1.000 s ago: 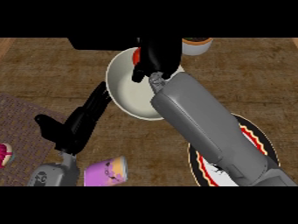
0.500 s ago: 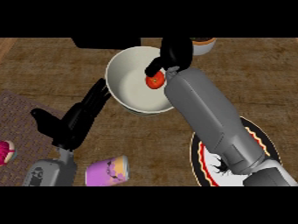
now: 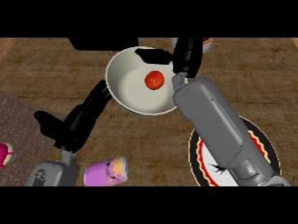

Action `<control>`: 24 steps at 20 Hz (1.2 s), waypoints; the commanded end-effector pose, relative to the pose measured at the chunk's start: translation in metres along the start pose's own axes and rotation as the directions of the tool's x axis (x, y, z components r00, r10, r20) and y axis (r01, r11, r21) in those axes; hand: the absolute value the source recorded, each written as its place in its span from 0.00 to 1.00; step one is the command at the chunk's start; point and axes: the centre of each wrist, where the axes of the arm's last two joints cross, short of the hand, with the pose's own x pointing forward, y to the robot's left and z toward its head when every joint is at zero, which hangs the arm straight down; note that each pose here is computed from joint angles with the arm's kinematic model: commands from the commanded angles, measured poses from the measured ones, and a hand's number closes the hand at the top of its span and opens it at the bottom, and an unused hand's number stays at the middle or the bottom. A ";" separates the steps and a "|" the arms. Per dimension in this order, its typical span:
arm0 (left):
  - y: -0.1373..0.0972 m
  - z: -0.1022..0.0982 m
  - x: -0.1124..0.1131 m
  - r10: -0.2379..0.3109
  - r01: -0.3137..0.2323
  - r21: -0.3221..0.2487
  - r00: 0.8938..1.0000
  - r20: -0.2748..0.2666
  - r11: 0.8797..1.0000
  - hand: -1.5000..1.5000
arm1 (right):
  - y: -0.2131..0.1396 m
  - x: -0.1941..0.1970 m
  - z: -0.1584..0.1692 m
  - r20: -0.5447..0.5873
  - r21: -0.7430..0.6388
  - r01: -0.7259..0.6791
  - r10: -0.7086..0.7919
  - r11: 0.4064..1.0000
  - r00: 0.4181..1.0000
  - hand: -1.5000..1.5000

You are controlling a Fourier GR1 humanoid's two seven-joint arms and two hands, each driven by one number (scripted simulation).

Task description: Pick the tomato from the plate and place it in the bowl

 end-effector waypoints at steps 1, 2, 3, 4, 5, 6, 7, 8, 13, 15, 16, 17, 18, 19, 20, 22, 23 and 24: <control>-0.001 0.003 -0.005 0.008 -0.008 0.011 1.000 0.005 1.000 0.50 | -0.012 0.004 0.034 0.098 -0.028 0.217 -0.214 0.976 0.972 0.00; -0.001 0.006 -0.001 0.014 -0.013 0.016 0.999 -0.030 1.000 0.50 | -0.018 0.005 0.046 0.111 -0.032 0.258 -0.253 0.966 0.961 0.00; 0.009 0.012 -0.001 0.007 -0.007 0.031 1.000 -0.008 0.999 0.50 | -0.022 0.011 0.053 0.138 -0.020 0.287 -0.282 0.958 0.949 0.00; 0.004 0.005 -0.007 0.016 -0.016 0.039 1.000 -0.015 0.999 0.50 | -0.020 0.018 0.075 0.145 0.009 0.323 -0.321 0.946 0.936 0.00; 0.009 0.011 -0.003 0.016 -0.015 0.055 1.000 -0.019 0.998 0.50 | -0.033 0.004 0.087 0.146 0.012 0.345 -0.343 0.939 0.928 0.00; 0.006 0.024 -0.018 0.024 -0.022 0.050 0.999 -0.031 0.998 0.50 | -0.036 0.011 0.100 0.161 0.018 0.375 -0.373 0.927 0.914 0.00; 0.015 0.016 -0.001 0.012 -0.011 0.060 1.000 -0.021 0.998 0.50 | -0.050 0.005 0.109 0.173 0.011 0.397 -0.392 0.918 0.903 0.00; 0.019 0.018 -0.012 0.019 -0.017 0.073 0.999 -0.031 0.997 0.50 | -0.055 0.005 0.123 0.184 0.002 0.439 -0.432 0.898 0.883 0.00; 0.026 0.019 -0.009 0.002 0.001 0.083 1.000 -0.030 0.997 0.50 | -0.081 -0.002 0.207 0.236 0.060 0.466 -0.466 0.883 0.853 0.00; 0.021 0.022 -0.009 0.010 -0.008 0.091 1.000 -0.027 0.996 0.50 | -0.097 -0.011 0.238 0.227 0.076 0.452 -0.457 0.889 0.860 0.00; 0.019 0.024 -0.011 0.015 -0.014 0.091 1.000 -0.013 0.996 0.50 | -0.104 -0.013 0.251 0.233 0.085 0.438 -0.445 0.895 0.864 1.00; 0.018 0.026 -0.015 0.024 -0.021 0.110 0.999 -0.023 0.994 0.50 | -0.110 -0.015 0.265 0.246 0.106 0.417 -0.430 0.903 0.869 1.00; 0.023 0.021 -0.016 0.018 -0.015 0.103 1.000 -0.025 0.995 0.50 | -0.108 -0.014 0.286 0.246 0.116 0.434 -0.449 0.893 0.859 1.00; 0.020 0.027 -0.016 0.030 -0.027 0.096 0.999 -0.027 0.995 0.50 | -0.119 -0.017 0.290 0.249 0.123 0.417 -0.435 0.901 0.865 1.00; 0.016 0.022 -0.011 0.016 -0.013 0.092 0.999 -0.039 0.996 0.50 | -0.103 -0.018 0.298 0.224 0.135 0.418 -0.439 0.898 0.870 1.00; 0.020 0.022 -0.014 0.029 -0.025 0.120 0.999 -0.032 0.992 0.50 | -0.104 -0.015 0.296 0.202 0.156 0.426 -0.451 0.891 0.869 1.00; 0.025 0.029 -0.010 0.016 -0.013 0.112 0.999 -0.031 0.994 0.50 | -0.101 -0.025 0.296 0.184 0.157 0.388 -0.413 0.908 0.892 1.00; 0.025 0.027 -0.014 0.014 -0.009 0.115 0.999 -0.041 0.993 0.50 | -0.094 -0.023 0.298 0.168 0.179 0.387 -0.416 0.904 0.894 1.00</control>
